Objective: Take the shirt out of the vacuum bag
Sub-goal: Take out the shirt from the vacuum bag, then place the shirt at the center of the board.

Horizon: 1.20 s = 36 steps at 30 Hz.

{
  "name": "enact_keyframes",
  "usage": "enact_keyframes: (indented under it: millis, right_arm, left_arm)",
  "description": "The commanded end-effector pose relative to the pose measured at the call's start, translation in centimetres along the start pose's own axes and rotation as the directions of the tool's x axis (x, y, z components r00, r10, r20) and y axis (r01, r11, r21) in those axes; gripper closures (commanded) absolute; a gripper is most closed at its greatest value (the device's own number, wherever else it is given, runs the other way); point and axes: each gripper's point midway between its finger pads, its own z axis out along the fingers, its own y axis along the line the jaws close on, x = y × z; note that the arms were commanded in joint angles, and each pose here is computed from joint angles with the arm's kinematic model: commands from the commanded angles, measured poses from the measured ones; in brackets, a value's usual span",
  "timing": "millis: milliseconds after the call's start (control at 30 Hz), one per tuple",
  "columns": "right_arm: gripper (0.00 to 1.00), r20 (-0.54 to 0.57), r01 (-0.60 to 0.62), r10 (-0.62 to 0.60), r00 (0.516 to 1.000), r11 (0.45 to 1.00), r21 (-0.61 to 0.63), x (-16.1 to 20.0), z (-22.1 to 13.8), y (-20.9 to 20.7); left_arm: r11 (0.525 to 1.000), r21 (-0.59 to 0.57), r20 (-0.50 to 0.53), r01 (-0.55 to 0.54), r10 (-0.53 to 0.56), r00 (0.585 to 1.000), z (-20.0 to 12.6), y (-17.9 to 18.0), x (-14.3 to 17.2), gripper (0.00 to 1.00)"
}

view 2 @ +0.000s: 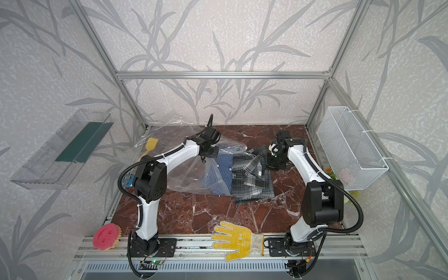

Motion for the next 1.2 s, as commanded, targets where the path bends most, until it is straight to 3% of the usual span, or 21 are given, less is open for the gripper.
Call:
enact_keyframes:
  millis: [0, 200, 467, 733, 1167]
  right_arm:
    - [1.0, 0.062, -0.002, 0.0, 0.998, 0.999, 0.04, -0.5, -2.2, -1.6]
    - [1.0, 0.103, -0.046, 0.038, 0.994, 0.996, 0.075, -1.7, -3.5, -4.2]
    - [1.0, 0.105, -0.037, 0.013, 0.994, 0.973, 0.228, -4.8, -2.3, -7.6]
    - [1.0, 0.153, -0.126, 0.092, 0.984, 0.965, 0.231, -9.8, 0.4, -9.5]
    - [1.0, 0.312, -0.299, 0.223, 0.924, 0.928, 0.223, -15.4, 0.8, -11.7]
  left_arm:
    - [0.999, -0.033, 0.007, 0.027, -0.027, 1.0, 0.2, 1.3, -0.8, 1.0]
    - [0.999, -0.037, 0.003, 0.038, -0.038, 0.999, 0.5, 2.0, -1.0, 1.0]
    - [0.999, -0.044, -0.008, 0.03, -0.03, 1.0, 0.6, 2.4, -1.0, 1.0]
    - [0.999, -0.039, -0.006, 0.036, -0.036, 0.999, 0.0, 2.5, -1.5, 1.0]
    - [0.999, -0.032, -0.019, 0.032, -0.033, 0.999, -0.6, 2.5, -0.9, 1.0]
